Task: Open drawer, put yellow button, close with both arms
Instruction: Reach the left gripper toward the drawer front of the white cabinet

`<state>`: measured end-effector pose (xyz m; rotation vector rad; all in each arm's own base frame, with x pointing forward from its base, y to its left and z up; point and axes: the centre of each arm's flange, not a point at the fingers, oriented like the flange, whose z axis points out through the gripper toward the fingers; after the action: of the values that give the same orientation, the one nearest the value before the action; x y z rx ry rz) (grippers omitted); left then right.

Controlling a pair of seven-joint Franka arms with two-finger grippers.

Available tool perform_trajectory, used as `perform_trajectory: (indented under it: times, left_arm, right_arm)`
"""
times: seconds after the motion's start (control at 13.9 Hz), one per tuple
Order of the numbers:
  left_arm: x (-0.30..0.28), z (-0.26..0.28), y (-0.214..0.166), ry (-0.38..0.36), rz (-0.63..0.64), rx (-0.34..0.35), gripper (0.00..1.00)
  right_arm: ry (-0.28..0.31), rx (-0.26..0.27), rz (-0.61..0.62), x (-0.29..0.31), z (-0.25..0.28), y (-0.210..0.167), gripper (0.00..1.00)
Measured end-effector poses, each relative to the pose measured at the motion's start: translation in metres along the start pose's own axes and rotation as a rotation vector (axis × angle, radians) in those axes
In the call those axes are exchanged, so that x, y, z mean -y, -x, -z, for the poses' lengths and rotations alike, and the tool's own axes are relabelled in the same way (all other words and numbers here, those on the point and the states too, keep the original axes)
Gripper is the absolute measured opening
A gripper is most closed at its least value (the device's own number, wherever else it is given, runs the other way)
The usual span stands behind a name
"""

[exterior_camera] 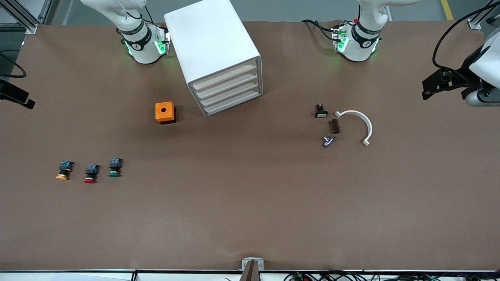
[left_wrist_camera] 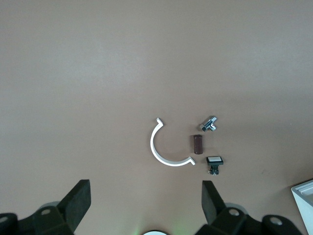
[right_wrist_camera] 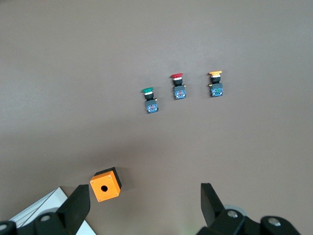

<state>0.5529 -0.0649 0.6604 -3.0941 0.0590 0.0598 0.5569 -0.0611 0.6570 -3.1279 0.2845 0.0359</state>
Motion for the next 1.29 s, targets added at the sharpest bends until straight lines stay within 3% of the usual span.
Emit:
perform_trajectory:
  times: [0.57,0.93,1.29]
  left_arm:
    - [-0.001,-0.004,-0.002,0.003,-0.008,0.01,1.0]
    - [-0.059,-0.06,-0.014,0.105,-0.117,0.189,1.0]
    - [-0.125,-0.145,-0.033,0.292,-0.265,0.391,1.0]
  right_arm:
    - [0.0,-0.001,0.0,0.0,0.0,0.0,1.0]
    - [0.0,-0.002,0.0,0.0,0.001,0.0,1.0]
    - [0.0,-0.004,0.0,0.0,0.002,0.0,1.0]
